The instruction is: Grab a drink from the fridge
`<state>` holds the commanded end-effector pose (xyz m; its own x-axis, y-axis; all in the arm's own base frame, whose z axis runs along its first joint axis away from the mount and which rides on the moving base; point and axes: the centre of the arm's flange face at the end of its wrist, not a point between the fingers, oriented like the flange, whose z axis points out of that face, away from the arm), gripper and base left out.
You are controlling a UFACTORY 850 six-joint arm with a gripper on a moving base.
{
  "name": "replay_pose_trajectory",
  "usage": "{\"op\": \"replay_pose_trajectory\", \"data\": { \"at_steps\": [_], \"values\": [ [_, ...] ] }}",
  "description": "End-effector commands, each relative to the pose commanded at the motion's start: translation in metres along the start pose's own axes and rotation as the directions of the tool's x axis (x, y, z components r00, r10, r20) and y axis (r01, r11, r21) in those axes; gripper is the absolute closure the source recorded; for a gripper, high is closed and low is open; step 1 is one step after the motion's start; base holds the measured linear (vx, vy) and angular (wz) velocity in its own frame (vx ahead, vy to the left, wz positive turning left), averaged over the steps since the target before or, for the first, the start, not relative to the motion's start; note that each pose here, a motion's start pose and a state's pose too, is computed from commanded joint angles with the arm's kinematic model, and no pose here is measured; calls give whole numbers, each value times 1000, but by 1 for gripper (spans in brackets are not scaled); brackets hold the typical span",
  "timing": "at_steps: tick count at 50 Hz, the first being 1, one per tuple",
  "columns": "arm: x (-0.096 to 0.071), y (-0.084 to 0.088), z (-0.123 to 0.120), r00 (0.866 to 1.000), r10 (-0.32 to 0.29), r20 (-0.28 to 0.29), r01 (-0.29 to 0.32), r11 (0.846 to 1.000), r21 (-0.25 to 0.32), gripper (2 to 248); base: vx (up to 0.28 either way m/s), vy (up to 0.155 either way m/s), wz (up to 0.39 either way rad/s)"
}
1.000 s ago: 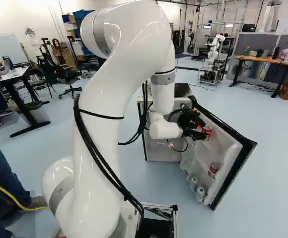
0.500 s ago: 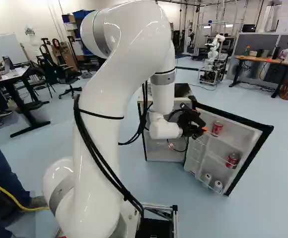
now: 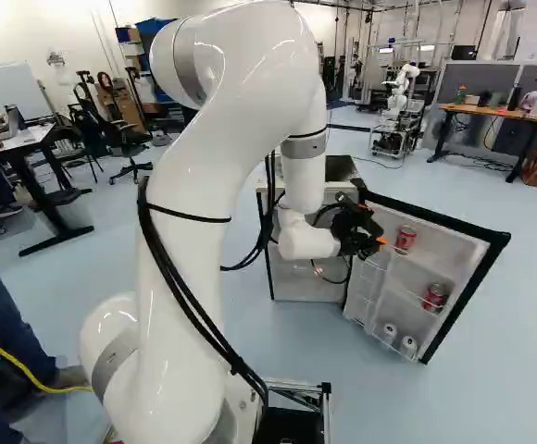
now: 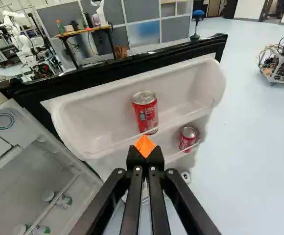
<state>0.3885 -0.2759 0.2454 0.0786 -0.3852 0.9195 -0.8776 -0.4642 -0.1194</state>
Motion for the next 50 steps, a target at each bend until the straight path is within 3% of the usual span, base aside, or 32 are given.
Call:
{"op": "replay_pose_trajectory", "data": {
  "at_steps": [21, 22, 27, 28, 32, 33, 37, 38, 42, 43, 48, 49, 50],
  "values": [
    [0, 0, 0, 1000, 0, 0, 0, 1000, 0, 225, 0, 0, 0],
    [0, 0, 0, 1000, 0, 0, 0, 1000, 0, 193, 0, 0, 0],
    [0, 0, 0, 1000, 0, 0, 0, 1000, 0, 193, 0, 0, 0],
    [0, 0, 0, 1000, 0, 0, 0, 1000, 0, 157, 0, 0, 0],
    [0, 0, 0, 1000, 0, 0, 0, 1000, 0, 157, 0, 0, 0],
    [0, 0, 0, 1000, 0, 0, 0, 1000, 0, 121, 0, 0, 0],
    [0, 0, 0, 1000, 0, 0, 0, 1000, 0, 121, 0, 0, 0],
    [0, 0, 0, 1000, 0, 0, 0, 1000, 0, 84, 0, 0, 0],
    [0, 0, 0, 1000, 0, 0, 0, 1000, 0, 84, 0, 0, 0],
    [0, 0, 0, 1000, 0, 0, 0, 1000, 0, 46, 0, 0, 0],
    [0, 0, 0, 1000, 0, 0, 0, 1000, 0, 46, 0, 0, 0],
    [0, 0, 0, 1000, 0, 0, 0, 1000, 0, 8, 0, 0, 0],
    [0, 0, 0, 1000, 0, 0, 0, 1000, 0, 8, 0, 0, 0]
  ]
}}
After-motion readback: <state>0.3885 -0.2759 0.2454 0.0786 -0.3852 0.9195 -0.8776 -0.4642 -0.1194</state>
